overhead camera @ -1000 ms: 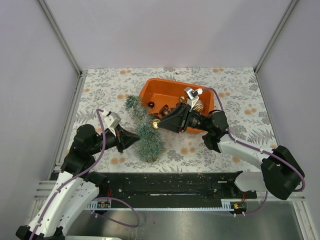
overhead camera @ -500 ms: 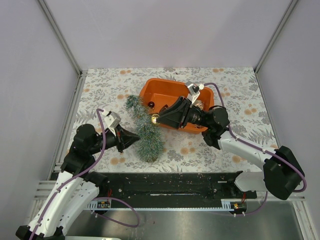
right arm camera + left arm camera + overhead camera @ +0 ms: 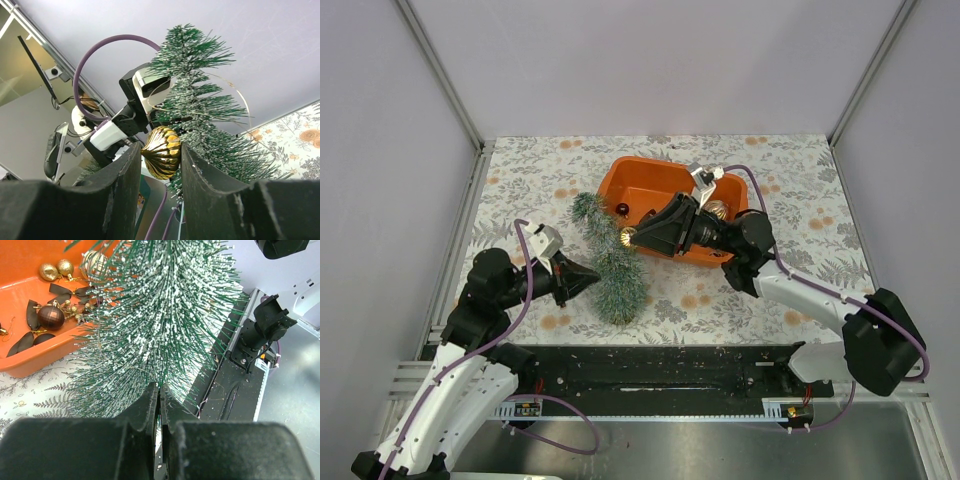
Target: Decorate the small christmas tree
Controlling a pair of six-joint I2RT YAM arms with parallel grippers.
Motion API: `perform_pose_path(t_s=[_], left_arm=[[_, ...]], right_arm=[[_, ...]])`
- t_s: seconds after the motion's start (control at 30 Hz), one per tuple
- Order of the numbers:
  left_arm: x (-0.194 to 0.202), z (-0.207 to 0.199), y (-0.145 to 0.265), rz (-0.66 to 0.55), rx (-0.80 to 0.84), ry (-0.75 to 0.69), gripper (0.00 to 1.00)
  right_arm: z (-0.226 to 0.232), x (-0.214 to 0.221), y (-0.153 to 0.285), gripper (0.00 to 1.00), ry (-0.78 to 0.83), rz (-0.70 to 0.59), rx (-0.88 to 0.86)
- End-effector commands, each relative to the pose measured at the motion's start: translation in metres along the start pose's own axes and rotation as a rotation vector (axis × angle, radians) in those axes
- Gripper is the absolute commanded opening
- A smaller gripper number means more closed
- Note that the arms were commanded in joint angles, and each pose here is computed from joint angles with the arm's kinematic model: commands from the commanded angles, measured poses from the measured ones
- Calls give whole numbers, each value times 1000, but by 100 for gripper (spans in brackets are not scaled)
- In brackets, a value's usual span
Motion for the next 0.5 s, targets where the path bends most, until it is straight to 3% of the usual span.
perform_pose_path(t_s=[0.0, 0.47], left_arm=[[-17, -7, 8, -76, 25, -91, 5], [-15, -8, 9, -71, 27, -92, 5]], right_arm=[[-6, -9, -1, 1, 41, -30, 0], [-31, -4, 22, 2, 16, -78, 89]])
Point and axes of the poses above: each gripper's point midway between its finger pads, its own y axis back along the fingers, its own z axis along the line the jaws close on, x = y × z, the point moved 8 cm from there along y, back along the fingers, and after that the axes turned 15 degrees about -y, right-handed, at the moved point
